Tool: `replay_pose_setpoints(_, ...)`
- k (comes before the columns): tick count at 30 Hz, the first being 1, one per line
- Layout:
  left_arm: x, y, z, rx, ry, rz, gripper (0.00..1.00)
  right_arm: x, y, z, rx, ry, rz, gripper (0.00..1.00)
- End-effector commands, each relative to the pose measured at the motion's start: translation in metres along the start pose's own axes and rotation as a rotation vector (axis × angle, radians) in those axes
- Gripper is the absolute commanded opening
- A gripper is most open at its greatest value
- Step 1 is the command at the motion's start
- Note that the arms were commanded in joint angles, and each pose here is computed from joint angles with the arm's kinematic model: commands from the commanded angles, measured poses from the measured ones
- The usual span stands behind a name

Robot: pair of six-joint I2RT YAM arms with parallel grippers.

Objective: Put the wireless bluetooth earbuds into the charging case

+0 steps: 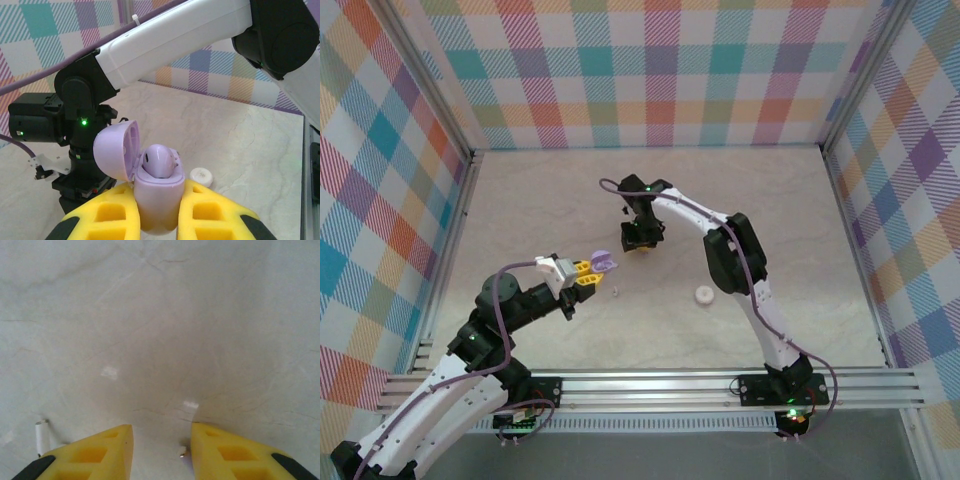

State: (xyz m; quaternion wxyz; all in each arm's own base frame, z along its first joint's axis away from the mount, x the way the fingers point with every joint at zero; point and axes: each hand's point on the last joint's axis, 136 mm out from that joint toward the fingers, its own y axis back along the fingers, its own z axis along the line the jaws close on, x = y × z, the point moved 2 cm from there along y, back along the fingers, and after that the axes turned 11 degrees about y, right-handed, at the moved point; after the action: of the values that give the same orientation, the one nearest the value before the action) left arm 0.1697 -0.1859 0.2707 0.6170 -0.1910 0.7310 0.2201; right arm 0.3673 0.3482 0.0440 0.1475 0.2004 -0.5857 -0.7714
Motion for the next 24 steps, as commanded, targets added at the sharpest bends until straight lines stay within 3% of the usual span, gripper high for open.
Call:
replay_pose_setpoints(1, 0.000, 0.001, -0.004, 0.021, -0.013, -0.002, 0.00, 0.035, -0.006, 0.018, -0.022, 0.050, 0.110, 0.36)
replay_pose_setpoints(17, -0.007, 0.003, -0.008, 0.038, -0.002, -0.018, 0.00, 0.070, 0.032, 0.023, 0.032, 0.108, 0.080, 0.36)
replay_pose_setpoints(24, -0.011, 0.000, -0.011, 0.062, -0.010, -0.017, 0.00, 0.068, 0.076, 0.013, 0.094, -0.092, -0.066, 0.44)
